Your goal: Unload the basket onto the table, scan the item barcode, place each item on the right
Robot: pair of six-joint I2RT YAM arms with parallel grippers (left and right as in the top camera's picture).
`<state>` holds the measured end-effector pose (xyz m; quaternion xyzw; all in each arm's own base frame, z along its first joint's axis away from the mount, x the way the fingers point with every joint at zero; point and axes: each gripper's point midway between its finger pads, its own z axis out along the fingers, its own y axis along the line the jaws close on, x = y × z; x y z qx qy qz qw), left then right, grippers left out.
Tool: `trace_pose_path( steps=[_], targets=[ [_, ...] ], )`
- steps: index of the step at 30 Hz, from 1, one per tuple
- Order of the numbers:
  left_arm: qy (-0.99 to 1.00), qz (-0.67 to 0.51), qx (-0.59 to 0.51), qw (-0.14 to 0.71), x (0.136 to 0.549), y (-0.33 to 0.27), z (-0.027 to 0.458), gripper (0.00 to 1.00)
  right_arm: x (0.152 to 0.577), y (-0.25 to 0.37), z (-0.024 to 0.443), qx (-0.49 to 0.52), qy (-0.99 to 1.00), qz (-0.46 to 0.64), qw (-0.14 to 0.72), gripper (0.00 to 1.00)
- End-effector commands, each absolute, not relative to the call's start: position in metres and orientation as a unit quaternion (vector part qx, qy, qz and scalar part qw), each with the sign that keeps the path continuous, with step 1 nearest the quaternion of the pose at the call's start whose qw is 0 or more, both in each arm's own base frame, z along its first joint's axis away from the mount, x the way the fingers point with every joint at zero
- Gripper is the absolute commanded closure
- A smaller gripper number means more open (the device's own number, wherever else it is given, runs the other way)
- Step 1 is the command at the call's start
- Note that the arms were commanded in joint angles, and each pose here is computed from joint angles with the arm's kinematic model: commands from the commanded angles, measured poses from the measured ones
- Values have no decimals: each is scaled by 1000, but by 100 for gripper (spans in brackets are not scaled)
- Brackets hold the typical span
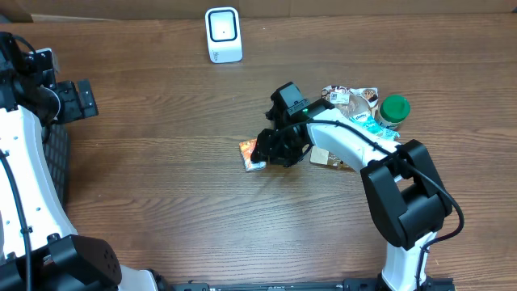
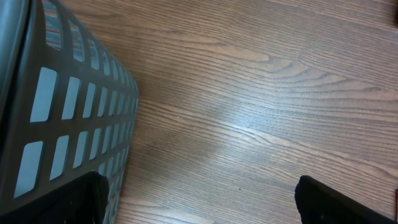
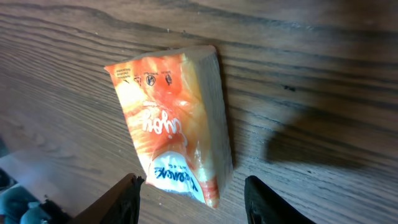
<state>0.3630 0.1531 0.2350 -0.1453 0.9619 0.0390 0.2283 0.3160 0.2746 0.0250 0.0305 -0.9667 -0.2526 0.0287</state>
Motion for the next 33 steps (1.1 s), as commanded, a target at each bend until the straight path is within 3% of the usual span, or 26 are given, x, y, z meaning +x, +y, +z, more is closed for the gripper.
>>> trace_pose_path(
  steps=[1,8,19,27,33],
  targets=[
    [963,40,-136,230,365,151,235,0,314,273,9,33,-972,-231,30,49],
    [963,40,-136,230,365,151,235,0,324,269,-3,25,-972,-232,26,56],
    [963,40,-136,230,365,151,235,0,337,268,53,60,-952,-302,-2,51],
    [963,40,-136,230,365,151,235,0,333,259,21,56,-959,-279,-5,48],
    [963,40,-136,230,365,151,235,0,334,261,15,61,-955,-289,-16,54]
  ],
)
